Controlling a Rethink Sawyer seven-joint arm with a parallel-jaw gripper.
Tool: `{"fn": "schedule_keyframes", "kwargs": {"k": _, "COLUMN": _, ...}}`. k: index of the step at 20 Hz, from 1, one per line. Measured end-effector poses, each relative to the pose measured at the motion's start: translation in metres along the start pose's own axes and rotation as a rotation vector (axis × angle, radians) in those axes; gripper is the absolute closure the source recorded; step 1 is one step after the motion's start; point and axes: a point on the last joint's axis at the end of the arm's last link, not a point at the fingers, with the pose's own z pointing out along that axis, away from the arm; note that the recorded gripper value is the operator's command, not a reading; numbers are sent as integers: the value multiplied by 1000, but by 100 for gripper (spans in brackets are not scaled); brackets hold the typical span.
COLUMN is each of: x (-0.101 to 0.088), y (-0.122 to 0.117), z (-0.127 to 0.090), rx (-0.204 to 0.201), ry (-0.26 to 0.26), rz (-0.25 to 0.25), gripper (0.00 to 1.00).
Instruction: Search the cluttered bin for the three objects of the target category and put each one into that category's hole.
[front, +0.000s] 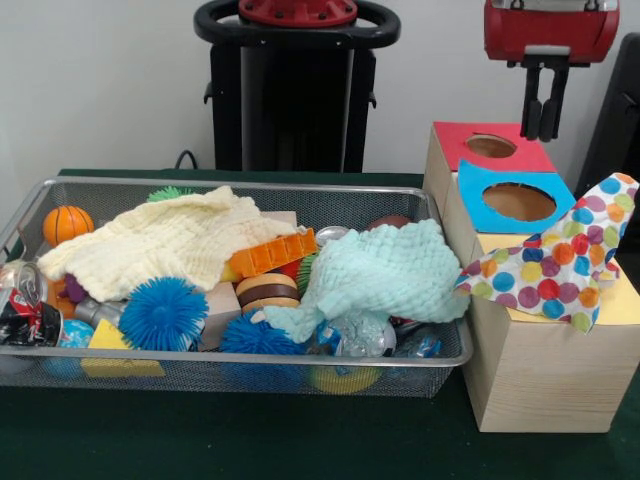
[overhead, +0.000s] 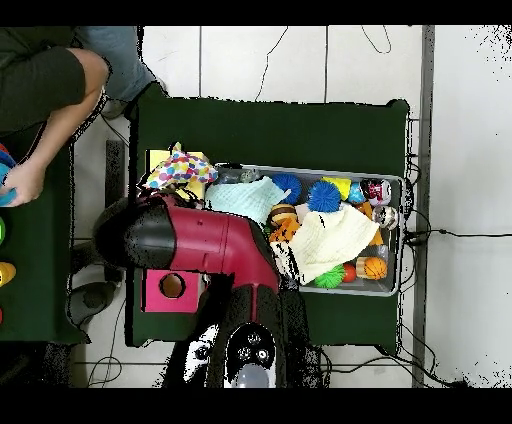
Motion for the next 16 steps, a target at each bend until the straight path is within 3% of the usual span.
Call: {"fn": "schedule_keyframes", "kwargs": {"k": 16, "x": -5, "y": -11, "z": 35, "rx": 9, "ry": -45, "rz": 13, "gripper": 100}}
